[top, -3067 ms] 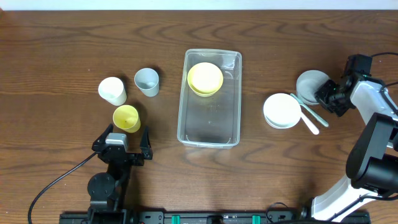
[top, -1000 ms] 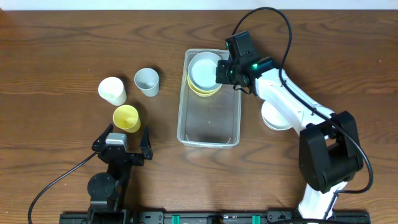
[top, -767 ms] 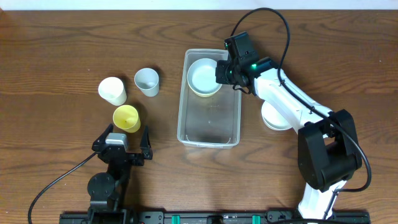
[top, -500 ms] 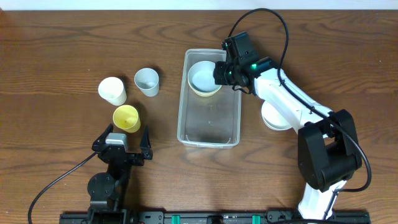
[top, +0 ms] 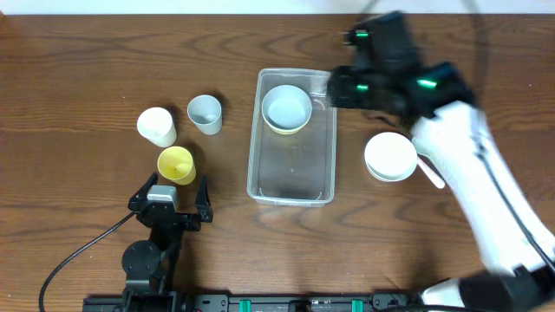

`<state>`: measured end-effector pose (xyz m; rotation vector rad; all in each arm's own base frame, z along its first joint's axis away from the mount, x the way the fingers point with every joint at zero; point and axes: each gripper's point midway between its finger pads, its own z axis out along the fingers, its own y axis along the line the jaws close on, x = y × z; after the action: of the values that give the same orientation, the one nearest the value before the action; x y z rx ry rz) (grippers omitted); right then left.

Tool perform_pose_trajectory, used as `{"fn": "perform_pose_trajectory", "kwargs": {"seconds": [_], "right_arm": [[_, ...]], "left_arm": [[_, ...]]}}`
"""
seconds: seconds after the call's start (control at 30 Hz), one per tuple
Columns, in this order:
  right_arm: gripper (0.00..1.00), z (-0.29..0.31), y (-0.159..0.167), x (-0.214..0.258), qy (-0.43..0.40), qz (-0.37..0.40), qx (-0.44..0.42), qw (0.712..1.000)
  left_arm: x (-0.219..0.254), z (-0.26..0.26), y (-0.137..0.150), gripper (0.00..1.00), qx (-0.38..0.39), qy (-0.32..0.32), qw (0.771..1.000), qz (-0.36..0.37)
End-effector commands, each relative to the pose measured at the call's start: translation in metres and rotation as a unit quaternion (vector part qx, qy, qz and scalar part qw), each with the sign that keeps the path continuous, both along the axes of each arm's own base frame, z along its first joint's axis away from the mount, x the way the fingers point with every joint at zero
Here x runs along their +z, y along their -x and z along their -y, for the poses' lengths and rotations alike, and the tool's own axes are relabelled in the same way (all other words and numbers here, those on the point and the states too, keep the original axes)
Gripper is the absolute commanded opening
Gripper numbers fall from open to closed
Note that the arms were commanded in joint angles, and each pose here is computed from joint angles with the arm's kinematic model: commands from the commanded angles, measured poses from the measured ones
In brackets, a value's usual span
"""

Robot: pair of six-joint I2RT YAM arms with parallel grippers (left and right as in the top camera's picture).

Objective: Pack container
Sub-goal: 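Grasp the grey bowl and stack it onto the yellow bowl, then move the right gripper to the white bowl and grasp its rim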

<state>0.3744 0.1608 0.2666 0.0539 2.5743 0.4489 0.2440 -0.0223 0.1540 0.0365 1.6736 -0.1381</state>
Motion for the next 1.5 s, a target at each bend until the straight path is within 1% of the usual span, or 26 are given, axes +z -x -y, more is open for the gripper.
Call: {"fn": "perform_pose_trajectory", "kwargs": {"seconds": [0.0,0.1,0.2,0.43,0.5,0.63,0.73,0.83,1.0,1.2,1.27,1.37,1.4,1.47], "right_arm": [[0.47,0.057,0.007,-0.009,0.052,-0.033,-0.093,0.994],[0.48,0.094,0.027,-0.026,0.082,-0.094,-0.146,0.981],[0.49,0.111,0.037,-0.046,0.097,-0.129,-0.169,0.972],[0.5,0.125,0.044,-0.111,0.106,-0.169,-0.189,0.962],[0.5,0.13,0.05,-0.132,0.106,-0.184,-0.202,0.956],[0.46,0.143,0.063,-0.165,0.103,-0.212,-0.24,0.942],[0.43,0.155,0.075,-0.182,0.104,-0.23,-0.28,0.926],[0.4,0.164,0.084,-0.194,0.104,-0.242,-0.31,0.913],[0.38,0.164,0.091,-0.219,0.093,-0.244,-0.335,0.905],[0.38,0.159,0.094,-0.249,0.066,-0.228,-0.341,0.91],[0.36,0.158,0.094,-0.258,0.06,-0.222,-0.344,0.911],[0.31,0.158,0.095,-0.264,0.057,-0.216,-0.344,0.912],[0.24,0.158,0.095,-0.266,0.056,-0.214,-0.344,0.913],[0.08,0.158,0.095,-0.266,0.056,-0.212,-0.344,0.913]], "left_arm": [[-0.016,0.002,0.001,0.98,-0.008,-0.007,1.0,-0.024],[-0.016,0.002,0.001,0.98,-0.008,-0.007,1.0,-0.024],[-0.016,0.002,0.001,0.98,-0.008,-0.007,1.0,-0.024],[-0.016,0.002,0.001,0.98,-0.008,-0.007,1.0,-0.024],[-0.017,0.002,0.001,0.98,-0.008,-0.007,1.0,-0.025],[-0.017,0.002,0.001,0.98,-0.008,-0.007,1.0,-0.025],[-0.016,0.002,0.001,0.98,-0.008,-0.007,1.0,-0.024],[-0.017,0.002,0.001,0.98,-0.008,-0.007,1.0,-0.025],[-0.017,0.002,0.001,0.98,-0.008,-0.007,1.0,-0.025],[-0.017,0.002,0.001,0.98,-0.008,-0.007,1.0,-0.025],[-0.016,0.002,0.001,0.98,-0.008,-0.007,1.0,-0.024],[-0.016,0.002,0.001,0.98,-0.008,-0.007,1.0,-0.024],[-0.016,0.002,0.001,0.98,-0.008,-0.007,1.0,-0.024],[-0.016,0.002,0.001,0.98,-0.008,-0.007,1.0,-0.024]]}}
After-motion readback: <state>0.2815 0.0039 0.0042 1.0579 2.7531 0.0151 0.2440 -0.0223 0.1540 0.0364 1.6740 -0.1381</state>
